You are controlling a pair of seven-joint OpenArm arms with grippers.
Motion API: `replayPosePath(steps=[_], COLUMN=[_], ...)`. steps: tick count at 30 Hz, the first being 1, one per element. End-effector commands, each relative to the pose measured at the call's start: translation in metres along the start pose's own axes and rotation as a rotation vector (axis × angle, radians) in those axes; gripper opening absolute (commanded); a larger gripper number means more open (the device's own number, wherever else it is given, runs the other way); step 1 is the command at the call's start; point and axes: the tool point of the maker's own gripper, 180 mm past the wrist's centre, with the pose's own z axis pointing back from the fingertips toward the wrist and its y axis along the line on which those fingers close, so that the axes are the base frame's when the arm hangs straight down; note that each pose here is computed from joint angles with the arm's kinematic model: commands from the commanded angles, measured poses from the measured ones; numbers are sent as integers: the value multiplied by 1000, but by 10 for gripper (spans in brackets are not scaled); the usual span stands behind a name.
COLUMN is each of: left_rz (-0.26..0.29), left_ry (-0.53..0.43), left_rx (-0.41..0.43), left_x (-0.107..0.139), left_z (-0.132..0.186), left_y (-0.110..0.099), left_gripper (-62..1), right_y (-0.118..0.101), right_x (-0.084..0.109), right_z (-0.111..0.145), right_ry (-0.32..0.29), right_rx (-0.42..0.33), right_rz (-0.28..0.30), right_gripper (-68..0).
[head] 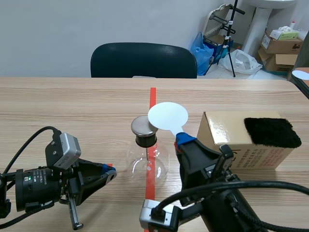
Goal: Do the electroscope experiment
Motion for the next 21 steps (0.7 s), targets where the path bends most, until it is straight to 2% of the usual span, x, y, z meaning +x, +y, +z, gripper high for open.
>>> replayPosePath(steps=[1,8,21], left_rz=[-2,-2,-2], left_ry=[-46,-46,-46], left_rx=[0,0,0], left_x=[13,13,13], left_z=[-4,-4,-4], left_y=[0,0,0], left_gripper=[-592,-592,-592], right_y=[-8,-8,-8], right_x=[1,20,22], right_z=[-4,-2,-2], right_ry=[-21,-124,-137], right_rx=[-32,-32,-32], right_rz=[7,9,9], right_gripper=[-665,-665,-665])
